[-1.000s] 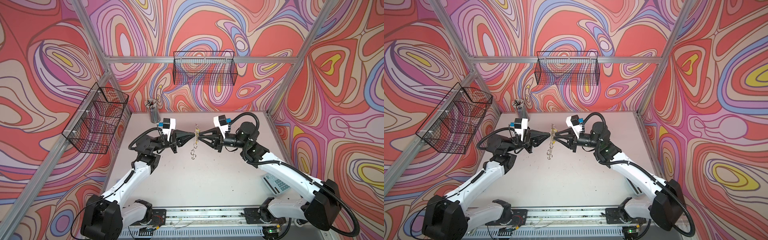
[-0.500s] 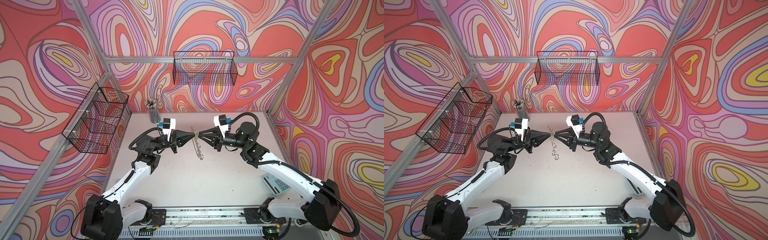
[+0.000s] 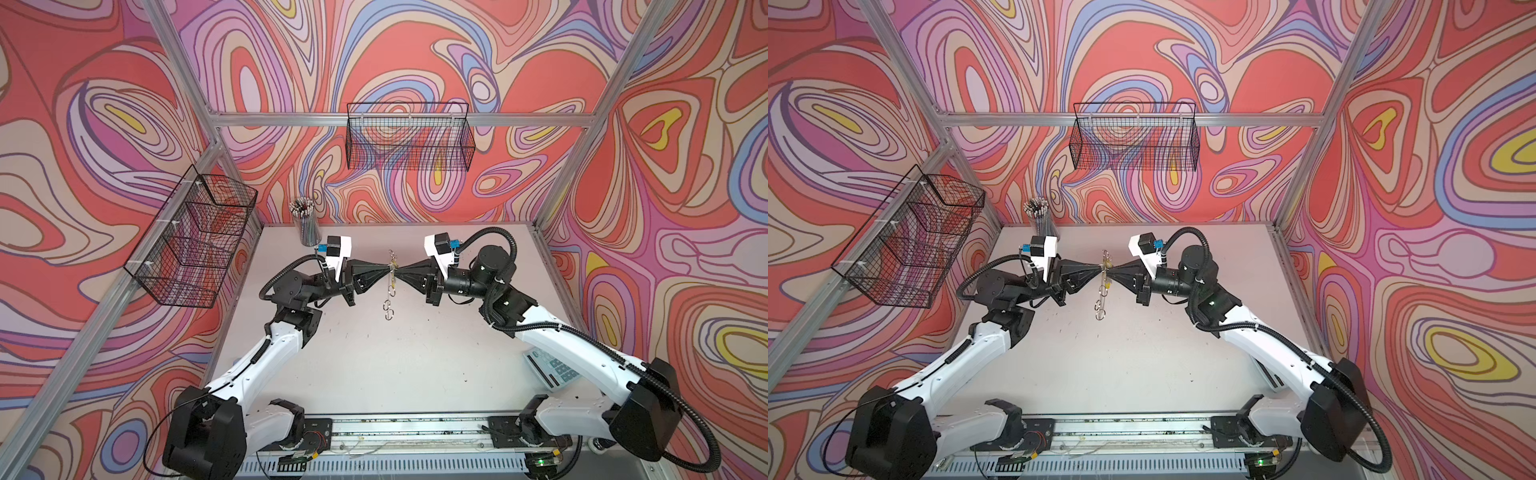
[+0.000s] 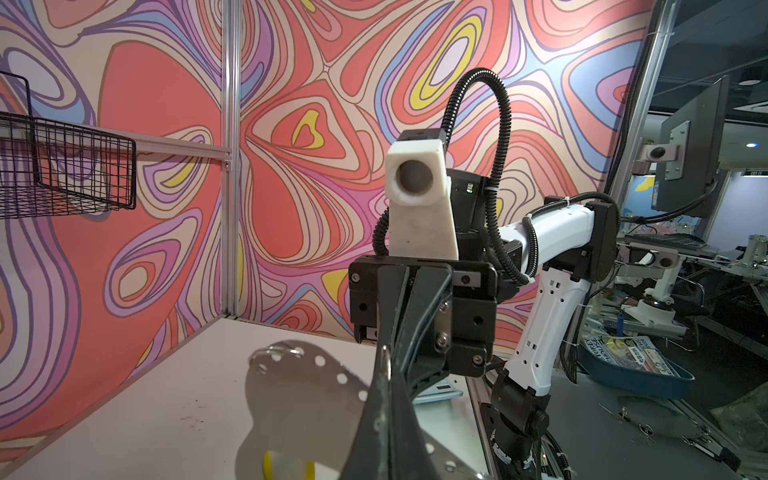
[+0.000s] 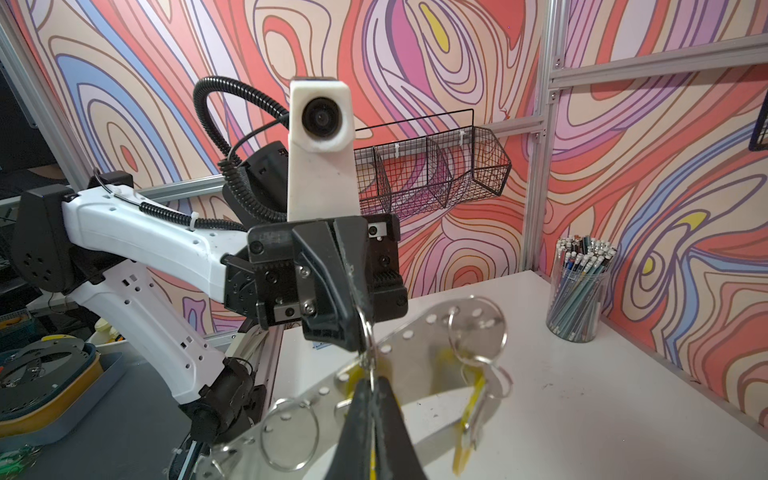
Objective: Put the keys on the keyring
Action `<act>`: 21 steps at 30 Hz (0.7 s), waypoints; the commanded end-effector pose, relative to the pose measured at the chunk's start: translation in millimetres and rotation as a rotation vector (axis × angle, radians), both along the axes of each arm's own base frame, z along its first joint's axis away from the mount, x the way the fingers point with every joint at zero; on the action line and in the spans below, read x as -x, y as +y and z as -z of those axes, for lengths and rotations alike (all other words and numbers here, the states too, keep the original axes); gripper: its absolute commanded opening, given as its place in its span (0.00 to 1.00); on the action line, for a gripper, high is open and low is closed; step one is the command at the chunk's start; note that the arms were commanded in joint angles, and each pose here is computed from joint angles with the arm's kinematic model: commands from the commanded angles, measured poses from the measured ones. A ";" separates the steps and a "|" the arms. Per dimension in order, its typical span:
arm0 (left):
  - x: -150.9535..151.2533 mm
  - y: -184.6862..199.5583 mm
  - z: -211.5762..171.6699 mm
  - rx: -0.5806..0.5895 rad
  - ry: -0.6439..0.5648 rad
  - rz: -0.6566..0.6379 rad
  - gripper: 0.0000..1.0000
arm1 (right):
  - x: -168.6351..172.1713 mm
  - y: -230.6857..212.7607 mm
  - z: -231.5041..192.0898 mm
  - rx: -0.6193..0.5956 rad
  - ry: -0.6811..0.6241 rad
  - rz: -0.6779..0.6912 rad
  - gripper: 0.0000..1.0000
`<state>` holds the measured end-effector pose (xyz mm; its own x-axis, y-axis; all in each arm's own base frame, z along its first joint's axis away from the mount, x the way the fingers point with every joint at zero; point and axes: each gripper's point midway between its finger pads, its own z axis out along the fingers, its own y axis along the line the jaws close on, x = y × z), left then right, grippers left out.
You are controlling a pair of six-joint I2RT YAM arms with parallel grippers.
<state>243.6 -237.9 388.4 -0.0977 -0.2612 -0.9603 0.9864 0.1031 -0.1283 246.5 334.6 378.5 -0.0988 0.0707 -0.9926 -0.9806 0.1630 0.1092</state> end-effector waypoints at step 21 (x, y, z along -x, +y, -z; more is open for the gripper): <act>0.5 5.9 -19.4 0.123 -0.032 -0.083 0.00 | 10.5 -23.8 -18.8 -0.123 -0.046 0.134 0.24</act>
